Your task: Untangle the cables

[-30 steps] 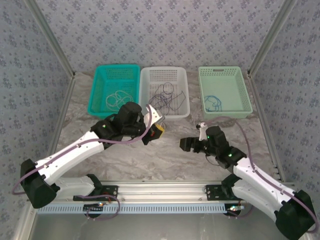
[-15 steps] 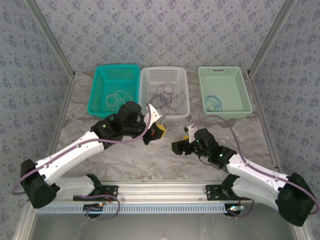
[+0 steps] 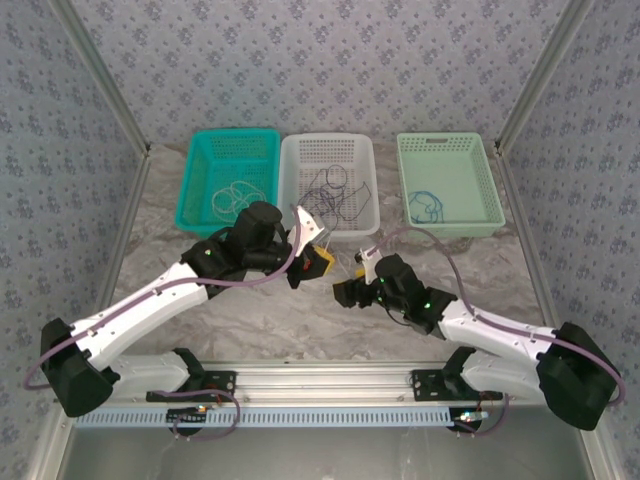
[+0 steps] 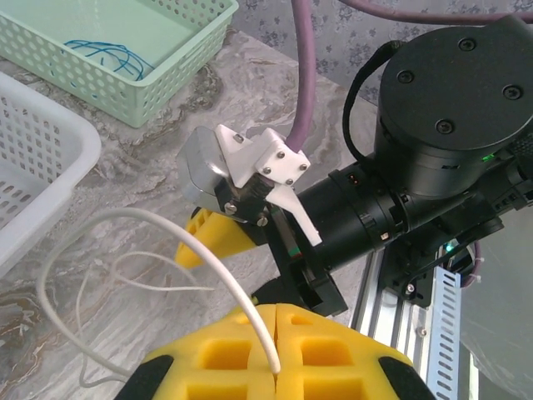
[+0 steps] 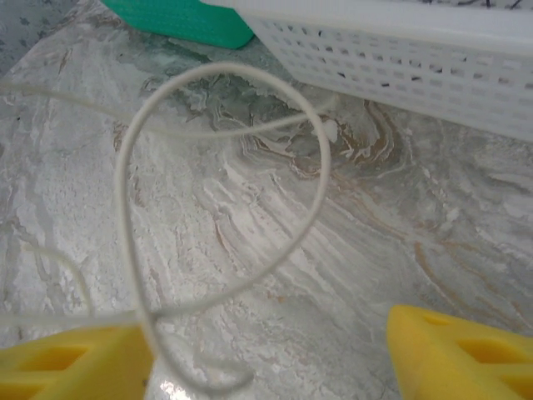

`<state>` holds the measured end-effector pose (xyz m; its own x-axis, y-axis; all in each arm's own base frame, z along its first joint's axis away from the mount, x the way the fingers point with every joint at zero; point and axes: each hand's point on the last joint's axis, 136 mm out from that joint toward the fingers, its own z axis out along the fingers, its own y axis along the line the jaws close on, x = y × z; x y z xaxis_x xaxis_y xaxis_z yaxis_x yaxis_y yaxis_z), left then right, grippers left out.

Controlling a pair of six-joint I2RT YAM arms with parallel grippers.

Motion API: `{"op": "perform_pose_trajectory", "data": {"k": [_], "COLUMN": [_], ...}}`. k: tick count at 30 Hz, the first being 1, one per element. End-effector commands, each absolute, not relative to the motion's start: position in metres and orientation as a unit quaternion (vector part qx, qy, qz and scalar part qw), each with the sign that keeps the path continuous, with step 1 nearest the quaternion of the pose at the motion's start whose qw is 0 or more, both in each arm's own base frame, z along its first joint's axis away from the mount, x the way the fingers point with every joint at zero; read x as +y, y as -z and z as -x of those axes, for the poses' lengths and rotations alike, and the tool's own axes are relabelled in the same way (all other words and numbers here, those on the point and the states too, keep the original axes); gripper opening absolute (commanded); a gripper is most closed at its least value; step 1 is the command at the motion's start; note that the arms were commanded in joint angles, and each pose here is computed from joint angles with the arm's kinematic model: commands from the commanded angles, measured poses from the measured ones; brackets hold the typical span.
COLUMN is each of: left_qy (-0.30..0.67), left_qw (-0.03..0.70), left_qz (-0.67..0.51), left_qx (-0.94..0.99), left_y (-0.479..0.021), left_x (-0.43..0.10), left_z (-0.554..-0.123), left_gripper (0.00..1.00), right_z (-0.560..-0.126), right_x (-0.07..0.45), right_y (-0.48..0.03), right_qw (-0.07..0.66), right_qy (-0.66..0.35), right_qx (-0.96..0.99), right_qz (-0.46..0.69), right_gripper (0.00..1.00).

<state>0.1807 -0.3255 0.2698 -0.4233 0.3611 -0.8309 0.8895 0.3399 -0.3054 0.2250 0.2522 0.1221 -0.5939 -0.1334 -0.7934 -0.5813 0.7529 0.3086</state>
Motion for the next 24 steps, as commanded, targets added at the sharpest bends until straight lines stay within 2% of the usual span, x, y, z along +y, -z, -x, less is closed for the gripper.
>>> {"op": "perform_pose_trajectory", "data": {"k": [1, 6, 14, 24], "left_qy": [0.419, 0.409, 0.390, 0.354], "left_qw": [0.366, 0.381, 0.390, 0.397], "left_qz": [-0.418, -0.416, -0.415, -0.447], "left_qx": [0.718, 0.717, 0.724, 0.719], "left_y": [-0.304, -0.307, -0.298, -0.272], "left_x": [-0.325, -0.320, -0.312, -0.302], "left_z": [-0.176, -0.178, -0.187, -0.188], "left_gripper": [0.00, 0.00, 0.00, 0.00], "right_z": [-0.240, -0.236, -0.227, -0.213], "right_x": [0.262, 0.269, 0.266, 0.257], "right_y": [-0.143, -0.136, -0.134, -0.160], "right_qw": [0.431, 0.400, 0.363, 0.297], "right_qy": [-0.285, -0.298, -0.317, -0.400], "right_qx": [0.830, 0.841, 0.854, 0.849], "right_qz": [0.208, 0.212, 0.196, 0.177], "right_gripper": [0.63, 0.32, 0.01, 0.00]}}
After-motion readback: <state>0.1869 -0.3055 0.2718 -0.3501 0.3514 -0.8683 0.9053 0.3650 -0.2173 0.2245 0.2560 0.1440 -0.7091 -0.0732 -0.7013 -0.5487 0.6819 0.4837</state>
